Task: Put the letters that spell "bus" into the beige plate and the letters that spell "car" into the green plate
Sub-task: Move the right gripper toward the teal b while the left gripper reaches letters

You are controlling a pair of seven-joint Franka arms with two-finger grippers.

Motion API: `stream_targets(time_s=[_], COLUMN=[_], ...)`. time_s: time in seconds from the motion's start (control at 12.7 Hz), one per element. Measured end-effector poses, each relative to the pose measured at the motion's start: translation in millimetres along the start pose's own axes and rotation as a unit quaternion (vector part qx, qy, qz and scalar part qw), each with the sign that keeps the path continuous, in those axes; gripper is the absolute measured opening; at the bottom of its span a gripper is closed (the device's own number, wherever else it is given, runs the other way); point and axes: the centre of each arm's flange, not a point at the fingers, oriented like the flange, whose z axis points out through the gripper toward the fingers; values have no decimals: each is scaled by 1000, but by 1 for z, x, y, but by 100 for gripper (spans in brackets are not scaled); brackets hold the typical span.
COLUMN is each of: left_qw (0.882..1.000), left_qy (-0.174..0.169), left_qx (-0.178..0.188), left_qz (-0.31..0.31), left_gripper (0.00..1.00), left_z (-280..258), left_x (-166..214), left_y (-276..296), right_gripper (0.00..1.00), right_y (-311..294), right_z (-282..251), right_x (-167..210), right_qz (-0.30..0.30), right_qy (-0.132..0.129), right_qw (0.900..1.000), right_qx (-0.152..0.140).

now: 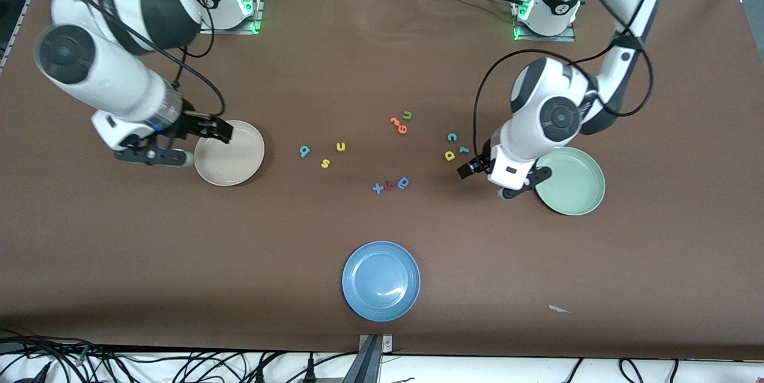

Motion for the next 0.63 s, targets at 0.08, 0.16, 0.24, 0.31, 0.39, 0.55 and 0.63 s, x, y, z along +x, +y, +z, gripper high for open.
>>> stream_targets(time_s=[0.08,0.16,0.24,0.31,0.39,0.55,0.63], left_qw=[1000,1000,1000,999,999,998,998], left_qy=[-3,-6,-9,-10,-8,1,3], left_qx=[3,7,11,12,10,0,-1], left_qz=[-9,-16,-23,-29,-40,-62,-70], left_gripper=[98,98,98,93,92,86,85], left_z=[19,35,49,59,66,79,88], left_x=[-3,-5,-8,-9,-9,-12,-18], left_y=[3,5,7,9,10,12,12], right_gripper=[100,100,100,100,100,100,100], right_y=[-17,-34,-51,-66,-77,-85,-85], right_z=[17,34,50,67,84,121,139], right_x=[-2,-5,-7,-10,-11,-7,-4], right_qz=[-6,-11,-15,-16,-10,0,1], right_qy=[-11,-18,-22,-27,-32,-45,-49], right_qw=[1000,1000,999,999,999,998,998], right_qx=[-7,-15,-22,-27,-30,-36,-37])
